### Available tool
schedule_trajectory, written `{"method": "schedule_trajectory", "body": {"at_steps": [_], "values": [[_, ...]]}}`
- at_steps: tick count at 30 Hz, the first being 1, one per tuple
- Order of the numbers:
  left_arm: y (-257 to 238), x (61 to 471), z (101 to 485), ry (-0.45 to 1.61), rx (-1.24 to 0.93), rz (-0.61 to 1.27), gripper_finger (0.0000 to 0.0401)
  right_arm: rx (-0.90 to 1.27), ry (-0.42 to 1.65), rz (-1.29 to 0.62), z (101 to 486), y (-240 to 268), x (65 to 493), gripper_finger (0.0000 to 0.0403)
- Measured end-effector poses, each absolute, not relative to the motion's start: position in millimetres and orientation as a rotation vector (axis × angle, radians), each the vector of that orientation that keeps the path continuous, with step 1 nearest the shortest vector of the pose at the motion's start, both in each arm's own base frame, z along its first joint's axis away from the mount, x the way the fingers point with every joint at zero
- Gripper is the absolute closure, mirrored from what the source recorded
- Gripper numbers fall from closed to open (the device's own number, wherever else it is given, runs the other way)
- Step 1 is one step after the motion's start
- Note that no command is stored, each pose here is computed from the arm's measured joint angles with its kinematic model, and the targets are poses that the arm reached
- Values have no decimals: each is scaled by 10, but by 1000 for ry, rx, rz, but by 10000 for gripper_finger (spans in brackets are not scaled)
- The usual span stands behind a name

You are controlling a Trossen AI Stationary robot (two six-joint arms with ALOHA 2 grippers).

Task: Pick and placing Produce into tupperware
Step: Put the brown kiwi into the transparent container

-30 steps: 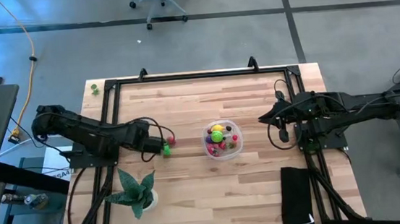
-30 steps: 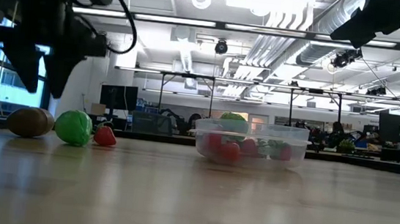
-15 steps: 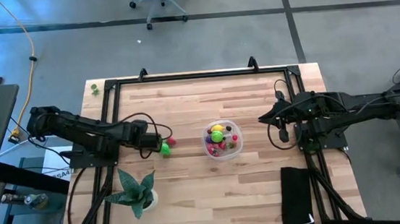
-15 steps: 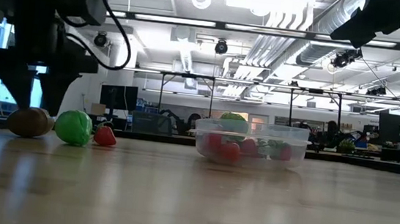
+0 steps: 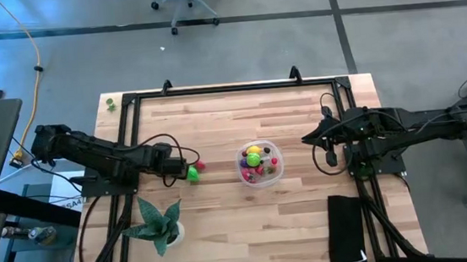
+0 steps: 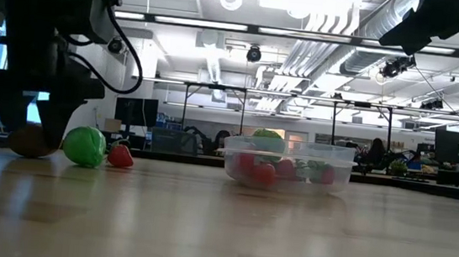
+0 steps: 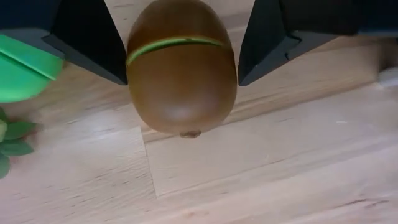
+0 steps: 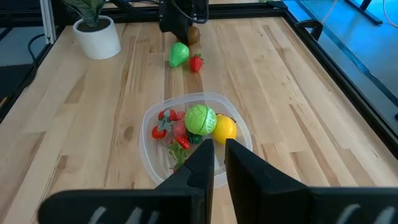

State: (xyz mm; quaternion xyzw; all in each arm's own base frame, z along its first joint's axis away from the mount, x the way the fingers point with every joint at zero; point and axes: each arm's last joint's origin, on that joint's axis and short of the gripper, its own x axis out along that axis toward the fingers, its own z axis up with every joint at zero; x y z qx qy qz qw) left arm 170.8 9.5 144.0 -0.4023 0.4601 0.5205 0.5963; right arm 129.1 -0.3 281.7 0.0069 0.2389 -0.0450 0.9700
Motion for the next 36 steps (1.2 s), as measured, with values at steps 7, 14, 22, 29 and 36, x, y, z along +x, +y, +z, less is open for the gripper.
{"method": "schedule_trajectory", "body": {"at_steps": [7,14,22,29,36], "values": [[97,1691,1390,1055,-934,1207,112,14,483,-91,2817,-3,1291,373],[104,1691,1392,1031,-920,1224,149,14,483,-91,2817,-3,1291,373],[106,1683,1392,1025,-925,1241,156,14,482,-91,2817,-4,1290,373],[108,1680,1392,1031,-906,1238,138,14,482,-91,2818,-3,1291,373],[110,1685,1394,1011,-917,1251,174,14,483,-91,2817,-4,1291,373]]}}
